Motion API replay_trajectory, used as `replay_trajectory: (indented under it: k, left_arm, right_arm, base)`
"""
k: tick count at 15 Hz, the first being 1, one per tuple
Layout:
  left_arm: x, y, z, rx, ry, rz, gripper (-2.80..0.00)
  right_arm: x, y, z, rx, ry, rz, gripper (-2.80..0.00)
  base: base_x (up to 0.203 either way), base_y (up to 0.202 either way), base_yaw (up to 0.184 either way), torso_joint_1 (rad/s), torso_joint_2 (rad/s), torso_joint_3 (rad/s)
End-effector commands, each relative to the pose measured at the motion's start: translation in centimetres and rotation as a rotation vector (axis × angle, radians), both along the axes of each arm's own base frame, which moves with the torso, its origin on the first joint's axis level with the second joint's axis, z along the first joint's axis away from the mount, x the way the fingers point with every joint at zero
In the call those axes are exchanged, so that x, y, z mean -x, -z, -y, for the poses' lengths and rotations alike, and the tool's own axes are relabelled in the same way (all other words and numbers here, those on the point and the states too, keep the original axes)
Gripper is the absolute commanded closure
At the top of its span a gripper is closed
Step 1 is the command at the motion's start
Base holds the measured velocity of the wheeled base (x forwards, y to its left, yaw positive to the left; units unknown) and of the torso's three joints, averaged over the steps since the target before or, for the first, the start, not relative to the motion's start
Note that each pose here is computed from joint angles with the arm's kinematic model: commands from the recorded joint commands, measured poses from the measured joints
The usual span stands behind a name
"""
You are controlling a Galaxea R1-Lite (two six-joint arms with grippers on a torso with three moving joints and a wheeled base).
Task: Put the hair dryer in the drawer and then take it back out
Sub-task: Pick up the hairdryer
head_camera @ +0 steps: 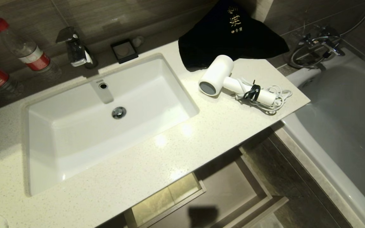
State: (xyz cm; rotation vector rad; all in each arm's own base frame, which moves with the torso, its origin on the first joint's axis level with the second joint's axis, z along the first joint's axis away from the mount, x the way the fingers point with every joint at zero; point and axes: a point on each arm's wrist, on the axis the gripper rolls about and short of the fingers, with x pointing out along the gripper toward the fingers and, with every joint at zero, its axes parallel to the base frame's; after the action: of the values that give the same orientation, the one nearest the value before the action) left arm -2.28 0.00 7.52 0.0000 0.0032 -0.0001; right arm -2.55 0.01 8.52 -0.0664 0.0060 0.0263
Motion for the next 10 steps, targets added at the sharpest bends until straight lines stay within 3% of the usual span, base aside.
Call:
replay_trajectory:
  k: [1,3,5,10]
  left_arm:
    - [0.0,0.0,0.0,0.0,0.0,0.001,0.0]
    - [0.0,0.0,0.0,0.0,0.0,0.002,0.0]
    - [0.0,0.0,0.0,0.0,0.0,0.0,0.0]
    - [0.0,0.0,0.0,0.0,0.0,0.0,0.0]
  right_arm:
    - [0.5,-3.3,0.0,0.0,-0.003,0.032,0.0]
    - [1.7,-10.5,0.0,0.002,-0.01,0.086,0.0]
    - [1.1,-18.3,0.0,0.003,-0.026,0.062,0.0]
    - [-9.3,-28.3,-0.9,-0.002,-0.227,-0.24,0.0]
  base:
    - [0.0,0.0,0.0,0.0,0.0,0.0]
    - [0.0,0.0,0.0,0.0,0.0,0.0]
    - [0.0,0.0,0.0,0.0,0.0,0.0]
    - [0.0,0.0,0.0,0.0,0.0,0.0]
